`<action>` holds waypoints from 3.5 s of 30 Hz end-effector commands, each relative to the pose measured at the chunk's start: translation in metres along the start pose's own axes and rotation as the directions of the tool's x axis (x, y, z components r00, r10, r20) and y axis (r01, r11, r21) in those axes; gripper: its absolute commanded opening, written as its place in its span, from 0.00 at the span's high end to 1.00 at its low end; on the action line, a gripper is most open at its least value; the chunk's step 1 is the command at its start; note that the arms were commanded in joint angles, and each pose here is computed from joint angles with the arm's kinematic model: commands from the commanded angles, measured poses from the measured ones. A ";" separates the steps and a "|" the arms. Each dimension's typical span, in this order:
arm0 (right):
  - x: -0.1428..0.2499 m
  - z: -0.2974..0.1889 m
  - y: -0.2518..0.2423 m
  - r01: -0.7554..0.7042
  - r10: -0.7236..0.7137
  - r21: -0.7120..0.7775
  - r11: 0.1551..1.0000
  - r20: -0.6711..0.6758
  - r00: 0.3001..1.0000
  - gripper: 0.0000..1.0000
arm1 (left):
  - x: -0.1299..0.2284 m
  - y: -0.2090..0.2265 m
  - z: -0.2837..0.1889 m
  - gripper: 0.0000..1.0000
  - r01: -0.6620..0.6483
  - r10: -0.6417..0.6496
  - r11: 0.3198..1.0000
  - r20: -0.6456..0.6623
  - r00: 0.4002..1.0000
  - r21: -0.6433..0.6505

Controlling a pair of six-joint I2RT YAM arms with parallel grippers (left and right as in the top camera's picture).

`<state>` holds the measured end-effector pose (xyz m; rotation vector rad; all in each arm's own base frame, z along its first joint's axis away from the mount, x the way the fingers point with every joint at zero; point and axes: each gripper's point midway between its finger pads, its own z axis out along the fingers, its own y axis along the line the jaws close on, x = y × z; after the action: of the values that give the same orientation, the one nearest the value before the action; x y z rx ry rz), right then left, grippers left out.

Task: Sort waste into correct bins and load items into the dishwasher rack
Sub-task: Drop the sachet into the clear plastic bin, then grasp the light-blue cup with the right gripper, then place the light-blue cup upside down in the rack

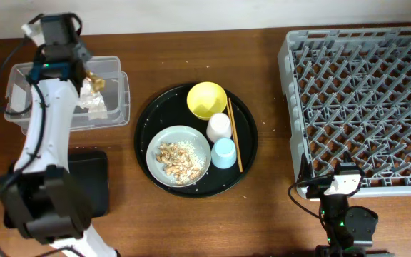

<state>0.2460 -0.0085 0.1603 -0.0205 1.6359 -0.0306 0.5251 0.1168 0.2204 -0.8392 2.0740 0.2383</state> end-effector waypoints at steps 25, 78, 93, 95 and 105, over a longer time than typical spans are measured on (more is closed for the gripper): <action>0.002 0.000 0.003 0.003 -0.003 -0.016 1.000 -0.003 1.000 0.02 | 0.046 0.049 -0.110 0.01 0.179 -0.082 0.969 -0.465 0.881 0.169; 0.041 0.063 0.243 -0.131 -0.256 -0.343 0.930 -0.862 0.438 0.02 | 0.019 0.140 -0.090 0.01 0.218 -0.245 0.969 -0.346 0.906 -0.115; 0.074 0.075 0.244 -0.090 -0.265 -0.321 0.943 -0.886 0.382 0.40 | 0.019 0.140 -0.090 0.01 0.218 -0.245 0.969 -0.346 0.906 -0.115; 0.040 0.077 0.243 -0.098 -0.241 -0.305 0.947 -0.881 0.408 0.43 | 0.019 0.140 -0.090 0.01 0.218 -0.245 0.969 -0.346 0.906 -0.115; -0.146 0.144 -0.027 -0.033 0.195 0.218 0.975 -0.784 0.590 0.47 | 0.019 0.140 -0.090 0.01 0.218 -0.245 0.969 -0.346 0.906 -0.115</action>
<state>0.3957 0.0503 0.2756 0.1037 2.6308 0.0145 0.3694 0.1699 0.2426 -1.2318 2.2879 0.0217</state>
